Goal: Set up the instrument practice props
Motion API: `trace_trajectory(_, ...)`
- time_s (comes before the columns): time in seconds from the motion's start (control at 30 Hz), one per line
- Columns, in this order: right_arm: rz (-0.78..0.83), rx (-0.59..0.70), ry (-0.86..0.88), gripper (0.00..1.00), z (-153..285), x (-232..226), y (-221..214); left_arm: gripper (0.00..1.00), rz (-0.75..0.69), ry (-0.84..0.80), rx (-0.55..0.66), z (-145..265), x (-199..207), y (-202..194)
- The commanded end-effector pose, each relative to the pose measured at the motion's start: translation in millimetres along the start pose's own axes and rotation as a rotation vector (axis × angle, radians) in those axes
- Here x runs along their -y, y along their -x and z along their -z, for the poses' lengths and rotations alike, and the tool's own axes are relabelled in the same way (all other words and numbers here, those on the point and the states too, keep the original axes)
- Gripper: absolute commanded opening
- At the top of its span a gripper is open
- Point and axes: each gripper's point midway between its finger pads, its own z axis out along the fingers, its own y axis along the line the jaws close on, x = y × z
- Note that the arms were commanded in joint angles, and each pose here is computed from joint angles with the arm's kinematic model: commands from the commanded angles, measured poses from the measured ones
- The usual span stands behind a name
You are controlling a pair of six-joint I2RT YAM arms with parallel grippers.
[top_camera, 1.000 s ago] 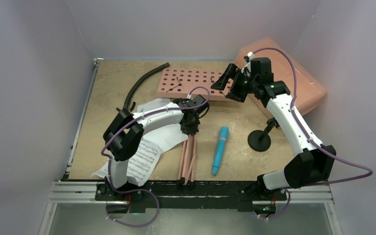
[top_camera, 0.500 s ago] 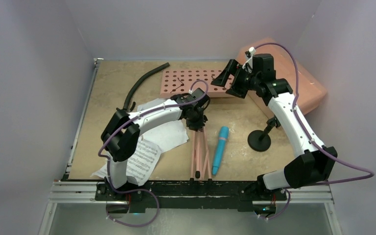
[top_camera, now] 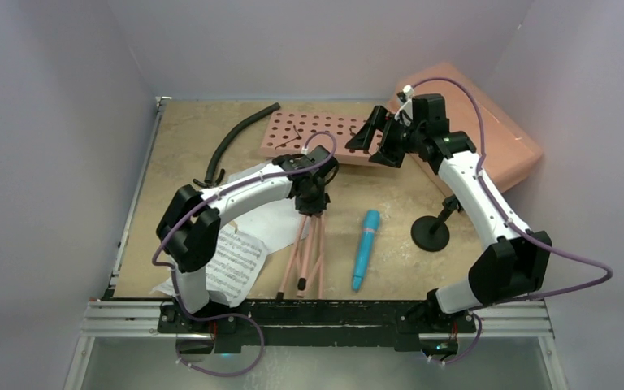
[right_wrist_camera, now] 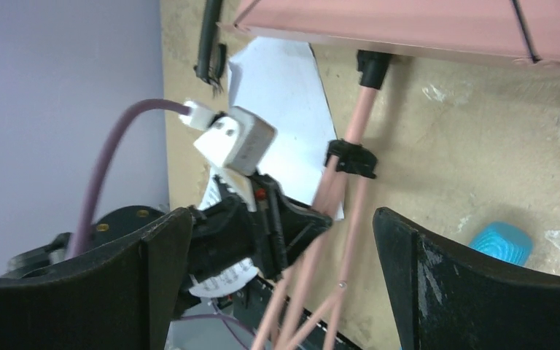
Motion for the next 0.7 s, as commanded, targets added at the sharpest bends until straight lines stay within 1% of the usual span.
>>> trace_trajectory(0.0,0.013,-0.102,0.053,0.95,-15.7,4.4,-21.9,0.00,-0.017,-0.111,0.129,48.2,-1.4,20.8)
trace_trajectory(0.17,0.043,-0.181,0.046,0.96,-30.9,5.1,-44.5,0.01,-0.013,-0.099,0.110,47.6,-14.9,6.7)
trace_trajectory(0.2,0.047,-0.190,0.041,0.96,-33.3,5.3,-48.6,0.05,-0.009,-0.098,0.111,47.5,-16.7,5.6)
trace_trajectory(0.33,0.052,-0.221,0.034,0.96,-41.2,7.5,-64.1,0.37,0.014,-0.102,0.109,45.4,-19.1,2.7)
trace_trajectory(0.4,0.056,-0.232,0.023,0.96,-44.8,10.0,-70.4,0.49,0.030,-0.101,0.110,44.3,-21.4,3.4)
trace_trajectory(0.5,0.059,-0.240,0.008,0.96,-48.6,13.9,-76.8,0.61,0.041,-0.100,0.116,45.8,-24.3,4.2)
trace_trajectory(0.67,0.070,-0.228,-0.021,0.95,-52.1,18.3,-78.4,0.73,0.046,-0.074,0.117,46.6,-36.1,2.2)
